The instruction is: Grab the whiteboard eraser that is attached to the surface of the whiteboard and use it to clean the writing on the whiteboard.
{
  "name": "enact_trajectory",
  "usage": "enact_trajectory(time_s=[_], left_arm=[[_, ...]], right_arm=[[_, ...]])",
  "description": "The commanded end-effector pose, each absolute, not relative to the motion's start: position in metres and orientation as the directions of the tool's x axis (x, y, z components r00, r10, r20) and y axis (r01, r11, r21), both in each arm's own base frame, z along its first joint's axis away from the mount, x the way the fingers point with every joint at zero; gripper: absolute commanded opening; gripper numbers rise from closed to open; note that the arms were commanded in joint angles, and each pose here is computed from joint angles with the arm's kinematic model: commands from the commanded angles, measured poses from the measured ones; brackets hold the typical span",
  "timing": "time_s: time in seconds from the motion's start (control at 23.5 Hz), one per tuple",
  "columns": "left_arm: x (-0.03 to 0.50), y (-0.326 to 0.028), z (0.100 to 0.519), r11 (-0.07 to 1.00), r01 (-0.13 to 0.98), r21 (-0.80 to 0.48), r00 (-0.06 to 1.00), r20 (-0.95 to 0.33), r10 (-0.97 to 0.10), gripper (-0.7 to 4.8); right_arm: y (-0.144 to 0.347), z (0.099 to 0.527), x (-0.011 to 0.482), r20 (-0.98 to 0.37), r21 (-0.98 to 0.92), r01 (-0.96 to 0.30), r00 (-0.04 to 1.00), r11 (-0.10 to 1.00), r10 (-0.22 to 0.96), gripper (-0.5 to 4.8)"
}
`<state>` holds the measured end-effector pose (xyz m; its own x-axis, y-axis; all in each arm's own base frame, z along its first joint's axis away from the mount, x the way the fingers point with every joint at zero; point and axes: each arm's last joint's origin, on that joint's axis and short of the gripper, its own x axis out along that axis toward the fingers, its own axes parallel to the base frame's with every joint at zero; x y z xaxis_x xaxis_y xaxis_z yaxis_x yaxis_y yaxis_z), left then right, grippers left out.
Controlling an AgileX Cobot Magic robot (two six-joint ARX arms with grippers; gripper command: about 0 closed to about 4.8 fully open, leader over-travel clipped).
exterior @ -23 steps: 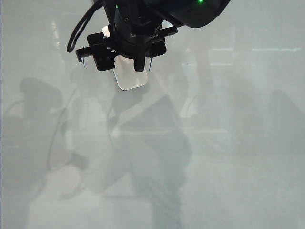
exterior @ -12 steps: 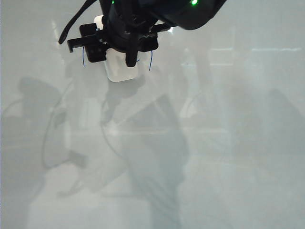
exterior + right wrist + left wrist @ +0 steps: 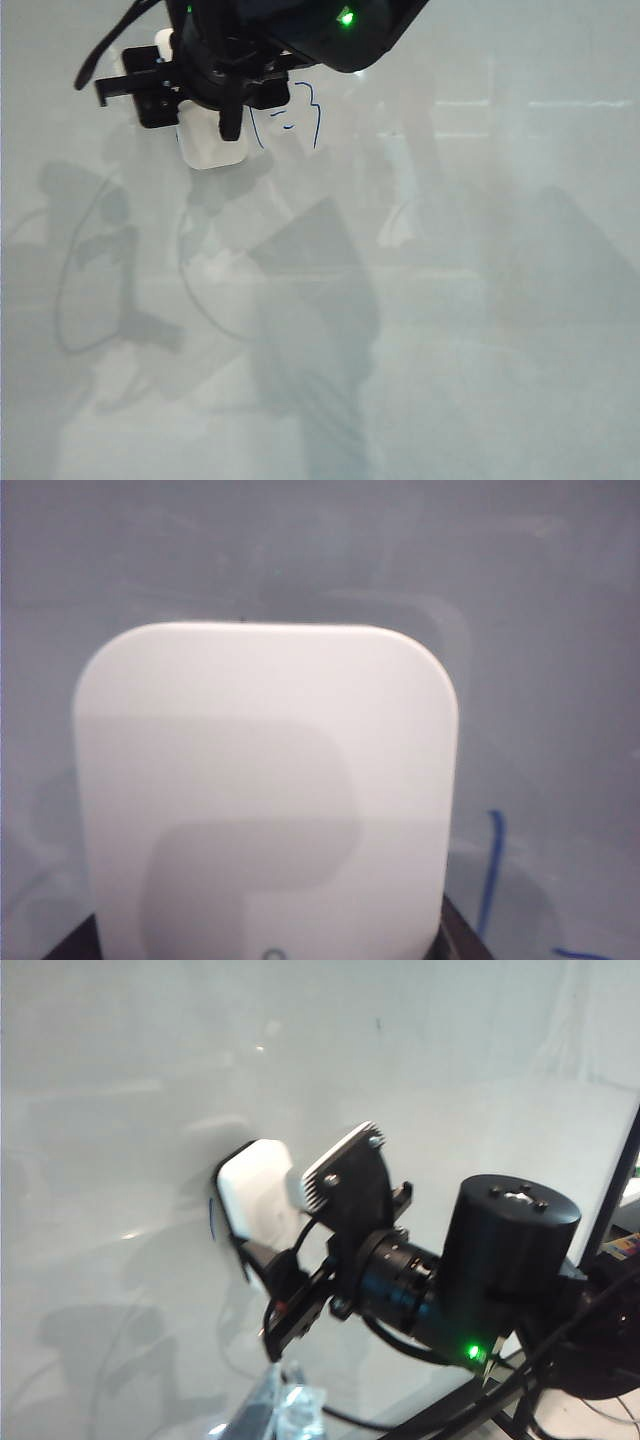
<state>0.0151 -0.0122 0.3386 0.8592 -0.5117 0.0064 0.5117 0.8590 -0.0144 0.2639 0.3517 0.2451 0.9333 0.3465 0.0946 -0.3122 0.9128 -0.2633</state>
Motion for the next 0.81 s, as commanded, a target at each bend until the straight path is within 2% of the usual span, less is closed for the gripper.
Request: enact_trajectory(time_s=[0.04, 0.09, 0.21, 0.43, 0.64, 0.81], left_arm=[[0.015, -0.012, 0.340, 0.860, 0.510, -0.010, 0.860, 0.018, -0.510, -0.05], [0.015, -0.012, 0.340, 0.860, 0.510, -0.011, 0.860, 0.017, -0.510, -0.05], [0.015, -0.012, 0.340, 0.860, 0.510, -0.010, 0.860, 0.018, -0.510, -0.05], [0.015, -0.012, 0.340, 0.860, 0.510, -0.010, 0.860, 0.018, -0.510, -0.05], [0.015, -0.012, 0.340, 0.860, 0.510, -0.010, 0.860, 0.017, -0.510, -0.05], [0.015, -0.012, 0.340, 0.860, 0.510, -0.010, 0.860, 0.017, -0.510, -0.05]], right_arm=[[0.356, 0.250, 0.259, 0.116, -0.247, -0.315, 0.929, 0.916, 0.350, 1.48], [0.355, 0.248, 0.259, 0.104, -0.253, -0.300, 0.937, 0.920, 0.334, 1.48], [0.346, 0.244, 0.266, 0.051, -0.310, -0.109, 0.990, 0.944, 0.131, 1.48], [0.341, 0.242, 0.270, 0.040, -0.317, -0.050, 0.997, 0.947, 0.066, 1.49], [0.345, 0.244, 0.259, 0.045, -0.285, 0.073, 0.997, 0.956, -0.063, 1.49], [0.348, 0.244, 0.252, 0.043, -0.282, 0.103, 0.995, 0.954, -0.095, 1.49]])
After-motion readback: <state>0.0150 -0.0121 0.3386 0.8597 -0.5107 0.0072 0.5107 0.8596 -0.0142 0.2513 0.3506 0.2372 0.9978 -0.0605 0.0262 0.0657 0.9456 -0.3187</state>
